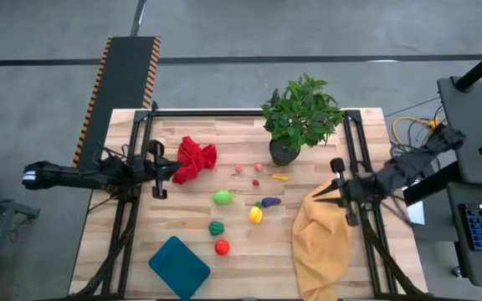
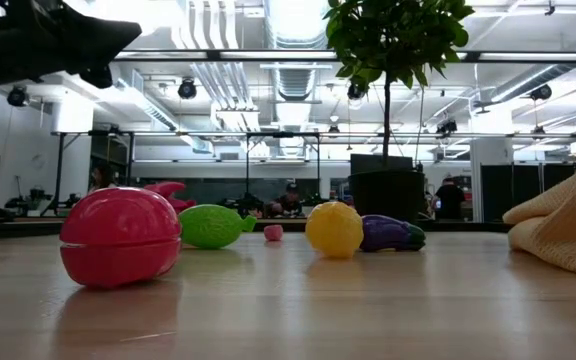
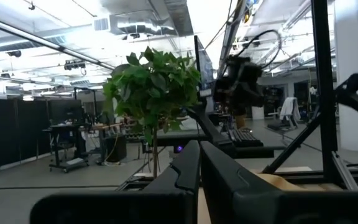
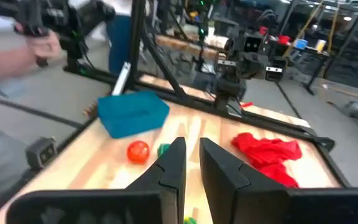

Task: Pick and placing Produce into tupperware
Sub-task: Put the yellow corn into the blue bin

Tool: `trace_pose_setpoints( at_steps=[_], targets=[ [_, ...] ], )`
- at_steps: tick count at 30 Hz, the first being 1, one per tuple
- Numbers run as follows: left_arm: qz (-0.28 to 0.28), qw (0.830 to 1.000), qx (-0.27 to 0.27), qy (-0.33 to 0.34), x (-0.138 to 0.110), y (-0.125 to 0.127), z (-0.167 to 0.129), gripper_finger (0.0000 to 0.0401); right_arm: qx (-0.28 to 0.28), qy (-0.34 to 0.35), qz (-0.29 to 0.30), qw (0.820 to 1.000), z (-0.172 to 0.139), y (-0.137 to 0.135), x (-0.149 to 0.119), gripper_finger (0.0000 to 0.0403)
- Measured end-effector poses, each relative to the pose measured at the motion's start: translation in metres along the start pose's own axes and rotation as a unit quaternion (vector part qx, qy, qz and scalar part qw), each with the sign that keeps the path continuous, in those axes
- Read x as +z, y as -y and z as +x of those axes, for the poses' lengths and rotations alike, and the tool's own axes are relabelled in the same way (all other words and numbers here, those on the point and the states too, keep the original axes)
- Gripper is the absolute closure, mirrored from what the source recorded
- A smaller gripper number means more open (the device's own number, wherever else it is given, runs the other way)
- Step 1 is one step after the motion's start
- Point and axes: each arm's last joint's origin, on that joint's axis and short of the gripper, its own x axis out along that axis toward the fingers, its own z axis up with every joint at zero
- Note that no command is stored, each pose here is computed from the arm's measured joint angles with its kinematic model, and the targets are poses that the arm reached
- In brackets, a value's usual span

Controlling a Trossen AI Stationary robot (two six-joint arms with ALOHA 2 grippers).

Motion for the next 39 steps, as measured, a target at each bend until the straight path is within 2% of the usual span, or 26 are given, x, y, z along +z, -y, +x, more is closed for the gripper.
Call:
trace_pose_setpoints(
  at_steps=[4, 9, 16, 20, 26, 29, 33, 39],
  targets=[
    [0.001, 1.000, -0.001, -0.005, -0.001, 0.000, 0.001, 0.0401, -0.046, -0.051, -0.048, 0.996, 0.017, -0.022, 0.004, 0.0364],
    [0.000, 1.000, 0.000, 0.000, 0.000, 0.000, 0.001, 0.0401, -0.131, -0.098, -0.089, 0.983, 0.034, -0.039, 0.004, 0.0364],
    [-0.001, 1.000, 0.000, 0.005, 0.001, 0.000, 0.000, 0.0401, -0.137, -0.124, -0.116, 0.976, 0.061, -0.054, 0.010, 0.0364],
    [-0.001, 1.000, 0.000, 0.001, 0.001, 0.000, 0.000, 0.0401, -0.153, -0.132, -0.108, 0.973, 0.077, -0.057, 0.018, 0.0364],
    [-0.001, 1.000, -0.004, 0.000, 0.000, 0.000, 0.000, 0.0401, -0.219, -0.190, -0.071, 0.954, 0.089, -0.049, 0.011, 0.0360],
    [-0.001, 1.000, -0.004, 0.000, 0.000, 0.000, 0.000, 0.0401, -0.206, -0.224, -0.019, 0.952, 0.091, -0.043, 0.005, 0.0337],
    [-0.001, 1.000, -0.004, 0.001, 0.000, 0.000, 0.000, 0.0401, -0.216, -0.264, 0.037, 0.939, 0.093, -0.034, -0.009, 0.0271],
    [-0.002, 1.000, -0.003, 0.009, 0.002, 0.000, -0.001, 0.0401, -0.251, -0.311, 0.034, 0.916, 0.101, -0.022, -0.039, 0.0171]
  ],
)
